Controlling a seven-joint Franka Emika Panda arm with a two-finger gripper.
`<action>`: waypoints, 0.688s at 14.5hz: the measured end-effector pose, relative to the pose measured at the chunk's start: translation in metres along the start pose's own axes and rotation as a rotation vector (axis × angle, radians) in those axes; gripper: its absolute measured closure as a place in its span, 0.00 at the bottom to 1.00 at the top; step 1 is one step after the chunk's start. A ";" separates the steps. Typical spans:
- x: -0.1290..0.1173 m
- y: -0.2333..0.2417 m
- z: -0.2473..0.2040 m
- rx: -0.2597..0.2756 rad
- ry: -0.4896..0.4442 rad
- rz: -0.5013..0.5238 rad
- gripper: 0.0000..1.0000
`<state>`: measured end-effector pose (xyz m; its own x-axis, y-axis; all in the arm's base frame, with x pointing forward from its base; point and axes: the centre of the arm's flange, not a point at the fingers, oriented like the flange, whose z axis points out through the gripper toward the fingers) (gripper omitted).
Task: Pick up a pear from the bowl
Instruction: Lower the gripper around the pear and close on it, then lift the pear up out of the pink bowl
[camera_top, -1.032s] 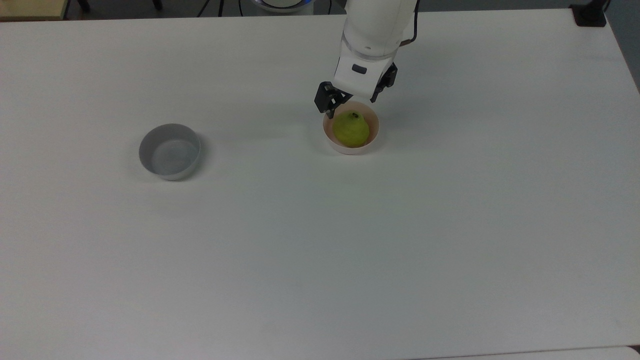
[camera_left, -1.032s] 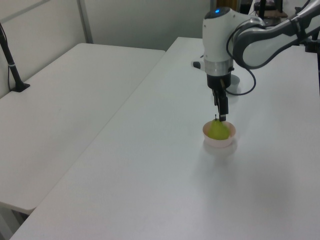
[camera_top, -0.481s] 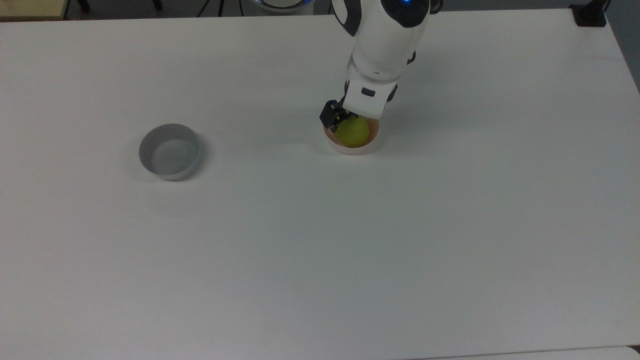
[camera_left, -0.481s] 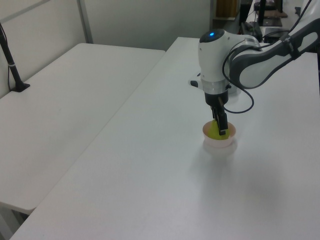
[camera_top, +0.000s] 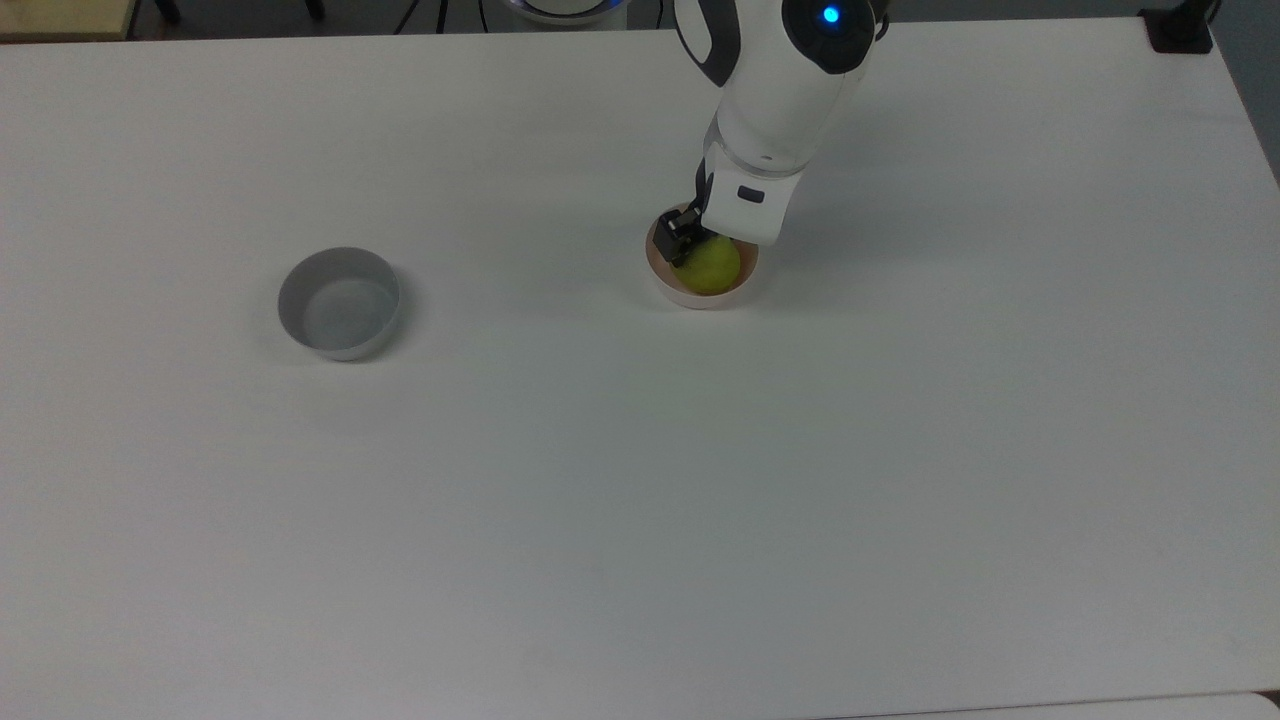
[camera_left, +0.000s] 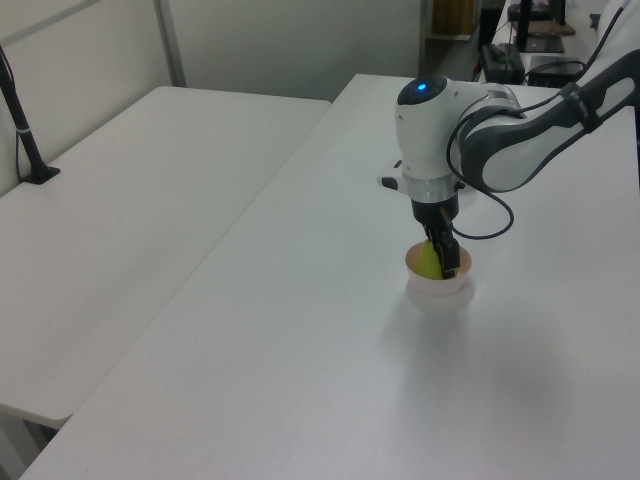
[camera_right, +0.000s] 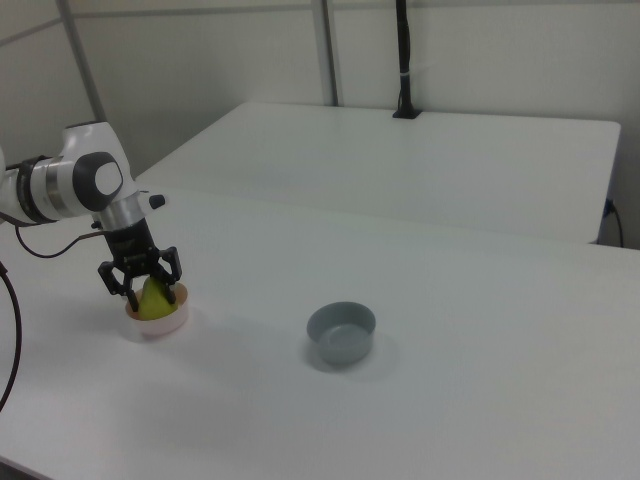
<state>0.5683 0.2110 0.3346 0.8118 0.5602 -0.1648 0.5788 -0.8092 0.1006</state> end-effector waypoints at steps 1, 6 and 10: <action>0.000 0.000 -0.001 -0.001 0.001 -0.014 0.33; -0.001 0.002 -0.001 -0.001 0.002 -0.054 0.34; -0.007 0.010 -0.035 -0.009 0.056 -0.039 0.34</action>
<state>0.5711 0.2052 0.3707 0.7912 0.6009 -0.1136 0.6110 -0.7848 0.1042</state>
